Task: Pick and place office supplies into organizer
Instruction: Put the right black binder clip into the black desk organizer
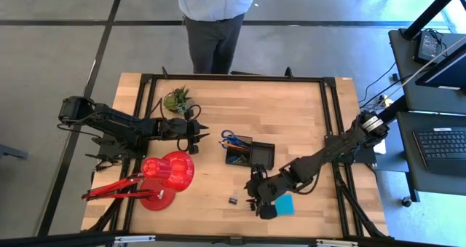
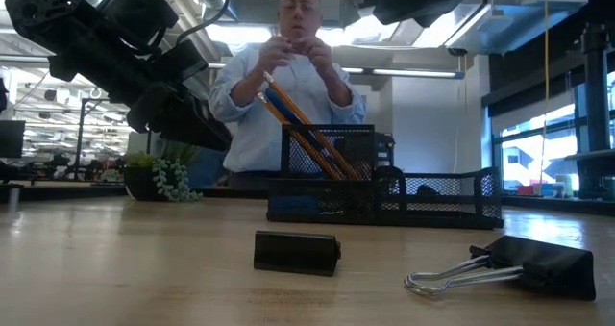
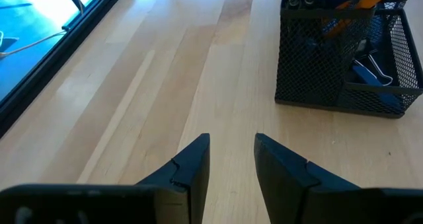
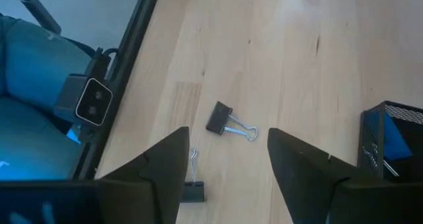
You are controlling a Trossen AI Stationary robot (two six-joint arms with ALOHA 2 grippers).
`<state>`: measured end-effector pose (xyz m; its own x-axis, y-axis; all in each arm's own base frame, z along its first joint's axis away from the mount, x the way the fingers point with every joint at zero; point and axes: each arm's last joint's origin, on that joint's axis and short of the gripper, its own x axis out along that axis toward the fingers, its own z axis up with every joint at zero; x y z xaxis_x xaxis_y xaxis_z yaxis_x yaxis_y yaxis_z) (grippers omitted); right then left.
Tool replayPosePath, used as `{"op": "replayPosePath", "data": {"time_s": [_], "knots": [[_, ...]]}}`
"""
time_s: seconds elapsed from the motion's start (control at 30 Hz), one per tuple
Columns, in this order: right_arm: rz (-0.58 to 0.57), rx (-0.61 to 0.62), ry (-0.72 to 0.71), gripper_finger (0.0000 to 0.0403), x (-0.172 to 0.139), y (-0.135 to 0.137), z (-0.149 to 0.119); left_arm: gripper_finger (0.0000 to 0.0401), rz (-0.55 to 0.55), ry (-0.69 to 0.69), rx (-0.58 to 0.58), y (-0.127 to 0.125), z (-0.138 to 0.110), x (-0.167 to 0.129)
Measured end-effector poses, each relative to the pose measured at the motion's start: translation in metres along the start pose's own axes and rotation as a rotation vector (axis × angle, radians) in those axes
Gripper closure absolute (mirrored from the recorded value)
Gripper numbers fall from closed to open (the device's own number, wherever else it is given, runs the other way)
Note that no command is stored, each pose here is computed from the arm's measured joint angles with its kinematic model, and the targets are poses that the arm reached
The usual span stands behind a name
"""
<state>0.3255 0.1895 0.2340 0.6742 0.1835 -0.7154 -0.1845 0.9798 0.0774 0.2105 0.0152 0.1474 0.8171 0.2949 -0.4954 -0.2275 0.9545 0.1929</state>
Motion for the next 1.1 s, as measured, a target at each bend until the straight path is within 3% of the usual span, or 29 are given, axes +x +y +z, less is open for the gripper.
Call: {"op": "replayPosePath", "data": {"time_s": [0.4,0.97,1.1], "knots": [[0.007,-0.011,0.000,0.0195,0.002,0.005,-0.002,0.0288,0.000,0.000,0.000,0.000,0.000,0.000],[-0.013,0.039,0.146,0.0195,0.046,0.031,-0.040,0.0288,0.000,0.000,-0.001,0.000,0.000,0.000],[-0.025,0.142,0.157,0.0195,0.050,0.031,-0.043,0.0288,0.000,0.000,-0.014,0.000,0.000,0.000]]}}
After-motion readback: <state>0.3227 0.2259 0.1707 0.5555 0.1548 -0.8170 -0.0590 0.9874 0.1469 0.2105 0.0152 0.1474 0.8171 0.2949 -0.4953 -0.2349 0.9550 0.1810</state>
